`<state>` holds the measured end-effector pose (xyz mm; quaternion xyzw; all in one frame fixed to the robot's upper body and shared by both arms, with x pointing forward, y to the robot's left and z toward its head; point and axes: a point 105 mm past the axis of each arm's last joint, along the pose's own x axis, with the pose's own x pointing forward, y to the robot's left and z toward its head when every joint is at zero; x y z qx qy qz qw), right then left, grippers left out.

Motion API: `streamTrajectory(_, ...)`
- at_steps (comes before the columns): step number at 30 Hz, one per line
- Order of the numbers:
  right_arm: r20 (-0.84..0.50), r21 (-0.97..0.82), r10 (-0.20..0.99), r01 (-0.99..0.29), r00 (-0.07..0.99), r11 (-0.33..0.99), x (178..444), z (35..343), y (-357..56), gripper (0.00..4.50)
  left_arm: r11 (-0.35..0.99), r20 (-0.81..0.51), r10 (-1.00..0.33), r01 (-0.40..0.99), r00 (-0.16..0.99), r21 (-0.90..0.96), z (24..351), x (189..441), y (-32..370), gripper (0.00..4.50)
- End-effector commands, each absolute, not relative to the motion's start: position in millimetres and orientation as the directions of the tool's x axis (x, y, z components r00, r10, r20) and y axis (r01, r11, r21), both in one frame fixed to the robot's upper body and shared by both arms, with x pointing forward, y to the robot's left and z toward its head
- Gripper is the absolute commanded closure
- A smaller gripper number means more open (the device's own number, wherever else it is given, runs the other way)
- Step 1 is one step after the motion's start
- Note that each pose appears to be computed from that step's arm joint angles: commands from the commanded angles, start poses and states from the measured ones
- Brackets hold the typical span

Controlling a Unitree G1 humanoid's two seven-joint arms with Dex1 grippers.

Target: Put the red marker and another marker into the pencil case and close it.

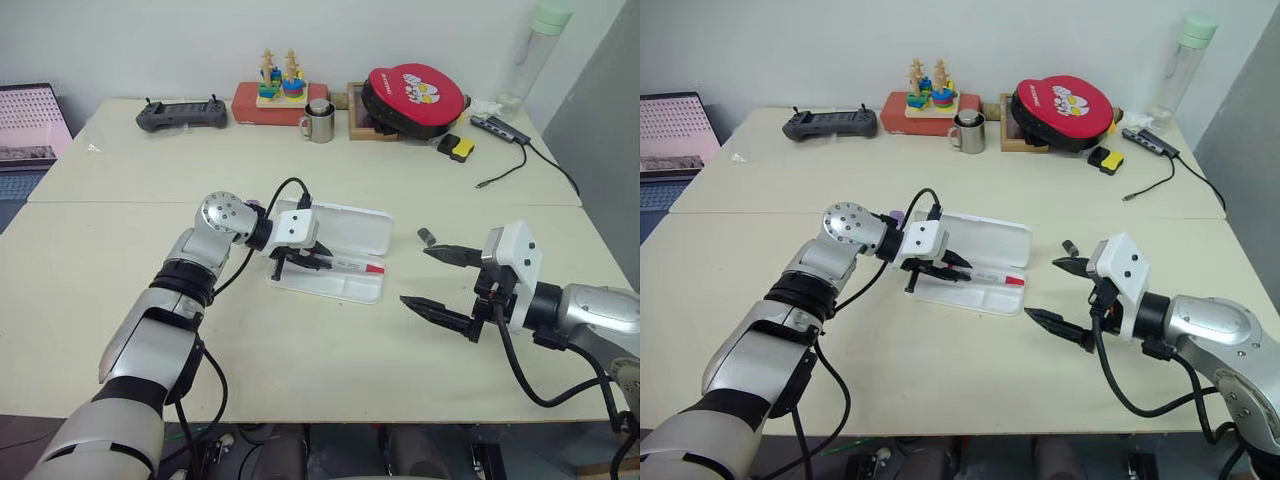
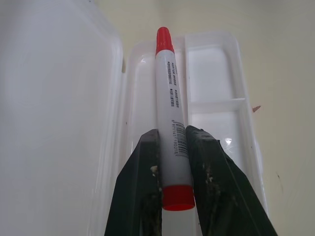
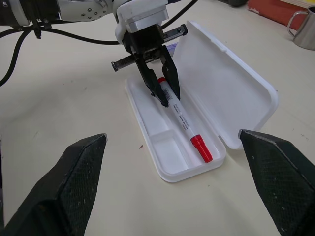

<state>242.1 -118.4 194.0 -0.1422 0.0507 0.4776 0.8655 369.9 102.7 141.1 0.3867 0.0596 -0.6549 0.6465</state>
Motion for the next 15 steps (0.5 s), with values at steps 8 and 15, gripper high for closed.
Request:
streamTrajectory(8,-0.201,-0.214,0.839,-0.858,0.506,0.467,241.2,200.1,-110.5,0.00,-0.118,-0.571,-0.800,0.885,0.184,0.451,148.8,375.1,111.7,3.66)
streamTrajectory(15,-0.195,-0.215,0.842,-0.860,0.502,0.463,242.9,201.3,-109.8,0.00,-0.092,-0.519,-0.837,0.892,0.171,0.442,158.8,371.2,109.3,2.31)
